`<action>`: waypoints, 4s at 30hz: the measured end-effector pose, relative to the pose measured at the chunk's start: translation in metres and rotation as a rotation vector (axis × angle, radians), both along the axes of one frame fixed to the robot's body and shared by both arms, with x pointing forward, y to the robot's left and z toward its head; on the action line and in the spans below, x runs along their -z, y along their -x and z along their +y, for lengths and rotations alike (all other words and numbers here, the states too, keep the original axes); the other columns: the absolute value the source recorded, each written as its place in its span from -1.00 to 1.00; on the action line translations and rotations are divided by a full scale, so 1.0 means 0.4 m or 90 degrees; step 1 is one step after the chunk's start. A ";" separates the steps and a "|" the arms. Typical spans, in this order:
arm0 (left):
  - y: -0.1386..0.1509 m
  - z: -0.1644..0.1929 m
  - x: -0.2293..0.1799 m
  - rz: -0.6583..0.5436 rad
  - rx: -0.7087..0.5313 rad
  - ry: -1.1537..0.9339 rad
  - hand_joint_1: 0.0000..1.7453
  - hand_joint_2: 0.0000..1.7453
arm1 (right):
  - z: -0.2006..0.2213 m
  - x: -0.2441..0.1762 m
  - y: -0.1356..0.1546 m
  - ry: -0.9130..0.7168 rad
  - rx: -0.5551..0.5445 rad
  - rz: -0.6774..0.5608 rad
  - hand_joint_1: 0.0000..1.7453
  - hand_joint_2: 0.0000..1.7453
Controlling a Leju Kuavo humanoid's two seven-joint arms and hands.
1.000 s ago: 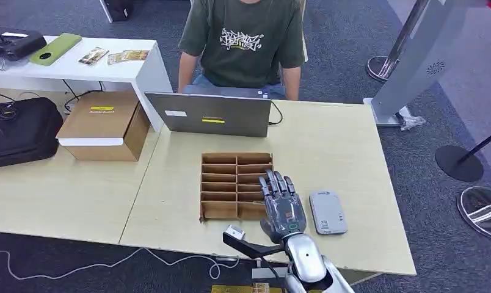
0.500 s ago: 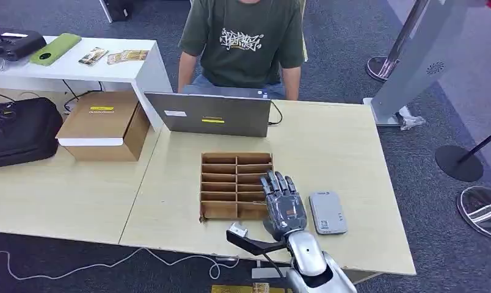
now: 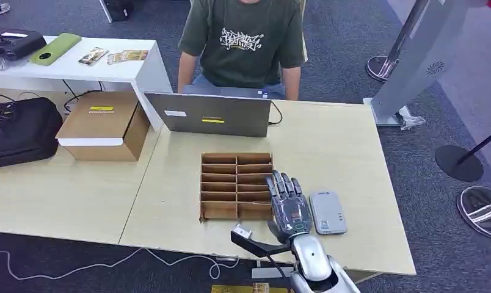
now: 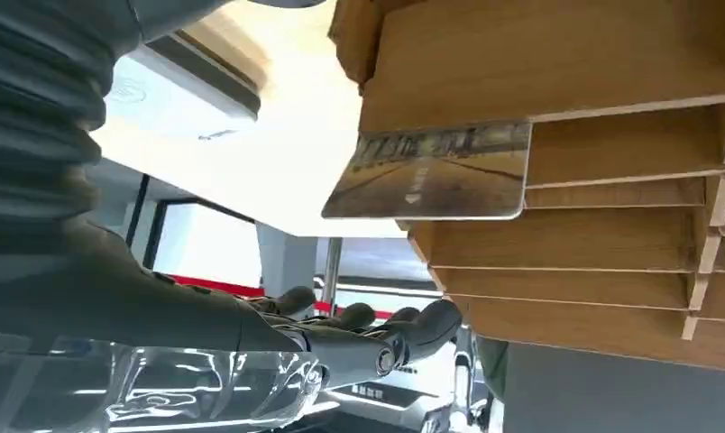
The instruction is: Pass the card to the sensor for recognition and then transmit it.
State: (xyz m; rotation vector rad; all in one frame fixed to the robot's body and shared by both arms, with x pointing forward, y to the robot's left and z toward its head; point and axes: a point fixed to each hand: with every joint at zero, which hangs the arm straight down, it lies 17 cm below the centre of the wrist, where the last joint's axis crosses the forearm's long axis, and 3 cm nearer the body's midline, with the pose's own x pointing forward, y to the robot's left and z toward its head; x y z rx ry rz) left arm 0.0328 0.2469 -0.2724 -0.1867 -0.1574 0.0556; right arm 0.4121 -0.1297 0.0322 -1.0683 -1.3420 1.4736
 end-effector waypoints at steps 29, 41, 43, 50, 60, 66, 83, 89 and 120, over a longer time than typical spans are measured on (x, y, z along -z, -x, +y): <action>-0.002 -0.008 -0.001 -0.001 -0.012 0.005 -1.00 -1.00 | 0.010 0.022 -0.003 -0.001 -0.011 0.023 -1.00 1.00; -0.001 -0.009 -0.001 -0.001 -0.011 0.005 -1.00 -1.00 | -0.010 0.014 -0.010 0.006 0.014 0.012 -1.00 1.00; -0.001 -0.009 -0.001 -0.001 -0.011 0.005 -1.00 -1.00 | -0.010 0.005 -0.012 0.004 0.015 0.006 -1.00 1.00; -0.002 -0.010 -0.001 -0.001 -0.013 0.006 -1.00 -1.00 | 0.004 -0.018 -0.011 -0.004 0.003 -0.006 -1.00 1.00; -0.001 -0.012 -0.002 -0.001 -0.014 0.007 -1.00 -1.00 | 0.017 -0.016 -0.004 -0.006 -0.008 -0.003 -1.00 1.00; 0.000 -0.012 -0.002 -0.001 -0.011 0.008 -1.00 -1.00 | 0.024 -0.003 0.002 -0.022 -0.017 0.013 -1.00 1.00; 0.001 0.000 -0.001 -0.001 -0.005 0.003 -1.00 -1.00 | 0.018 0.009 -0.008 -0.013 -0.024 0.013 -1.00 1.00; 0.001 0.004 -0.001 -0.001 -0.005 0.002 -1.00 -1.00 | 0.004 0.006 -0.023 0.000 -0.023 0.004 -0.70 1.00; -0.001 0.004 -0.001 -0.007 -0.002 0.001 -1.00 -1.00 | -0.006 -0.017 -0.049 0.001 -0.027 -0.016 0.98 1.00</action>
